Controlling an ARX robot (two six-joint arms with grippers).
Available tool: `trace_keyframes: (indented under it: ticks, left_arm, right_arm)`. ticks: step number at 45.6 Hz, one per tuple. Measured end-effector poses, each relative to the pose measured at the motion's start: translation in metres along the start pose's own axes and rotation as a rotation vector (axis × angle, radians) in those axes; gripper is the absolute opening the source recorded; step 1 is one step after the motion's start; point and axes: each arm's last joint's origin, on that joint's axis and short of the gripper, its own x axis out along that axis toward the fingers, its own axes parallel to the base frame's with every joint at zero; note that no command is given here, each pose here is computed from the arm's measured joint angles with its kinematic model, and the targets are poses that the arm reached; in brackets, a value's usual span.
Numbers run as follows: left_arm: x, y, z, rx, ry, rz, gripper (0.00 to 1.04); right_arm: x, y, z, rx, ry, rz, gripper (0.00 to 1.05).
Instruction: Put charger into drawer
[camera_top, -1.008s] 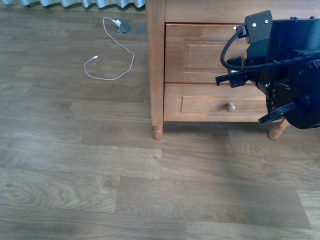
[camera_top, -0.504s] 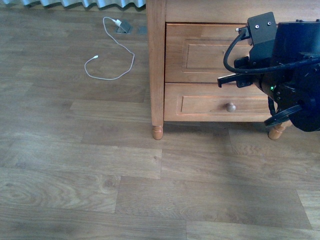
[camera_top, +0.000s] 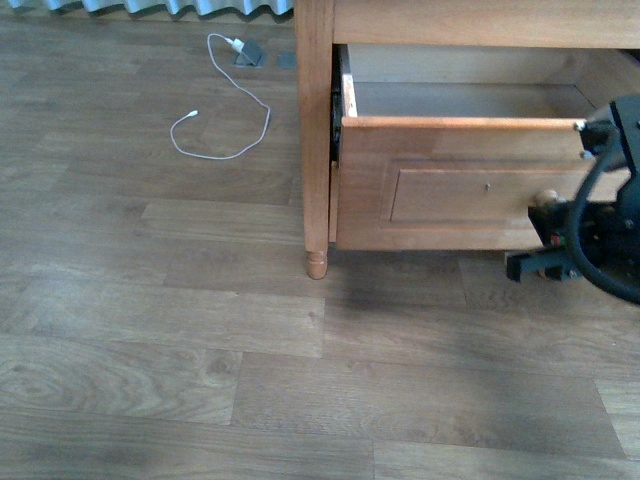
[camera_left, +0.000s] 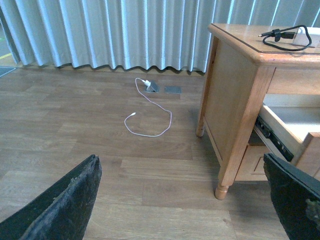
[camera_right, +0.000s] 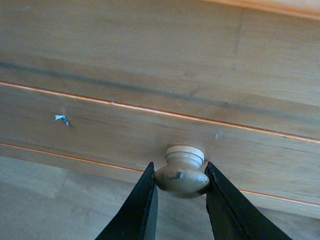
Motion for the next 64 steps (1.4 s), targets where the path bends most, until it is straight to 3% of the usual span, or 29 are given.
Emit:
trace_keyframes:
  ticks: [9, 13, 21, 24, 30, 36, 40, 48, 52, 64]
  left_arm:
    - [0.0, 0.0, 0.0, 0.0, 0.0, 0.0, 0.99]
    - [0.0, 0.0, 0.0, 0.0, 0.0, 0.0, 0.99]
    - [0.0, 0.0, 0.0, 0.0, 0.0, 0.0, 0.99]
    - [0.0, 0.0, 0.0, 0.0, 0.0, 0.0, 0.99]
    - [0.0, 0.0, 0.0, 0.0, 0.0, 0.0, 0.99]
    - [0.0, 0.0, 0.0, 0.0, 0.0, 0.0, 0.99]
    - [0.0, 0.0, 0.0, 0.0, 0.0, 0.0, 0.99]
    - [0.0, 0.0, 0.0, 0.0, 0.0, 0.0, 0.99]
    - [0.0, 0.0, 0.0, 0.0, 0.0, 0.0, 0.99]
    - [0.0, 0.0, 0.0, 0.0, 0.0, 0.0, 0.99]
  right_arm:
    - [-0.047, 0.003, -0.018, 0.0, 0.041, 0.027, 0.24]
    - [-0.055, 0.0, -0.012, 0.002, 0.026, 0.022, 0.42]
    - [-0.071, -0.014, 0.003, 0.015, 0.009, -0.002, 0.65]
    - [-0.09, -0.024, 0.015, 0.034, 0.016, -0.001, 0.81]
    - [-0.119, -0.035, 0.039, 0.05, -0.038, -0.009, 0.98]
    - [-0.169, -0.048, 0.074, 0.059, -0.163, -0.051, 0.96]
    - [-0.2, -0.054, 0.083, 0.063, -0.233, -0.058, 0.96]
    - [-0.232, -0.06, 0.077, 0.085, -0.322, -0.093, 0.96]
    - [-0.234, -0.063, 0.065, 0.136, -0.314, -0.121, 0.96]
    - [-0.234, -0.064, 0.062, 0.16, -0.308, -0.126, 0.96]
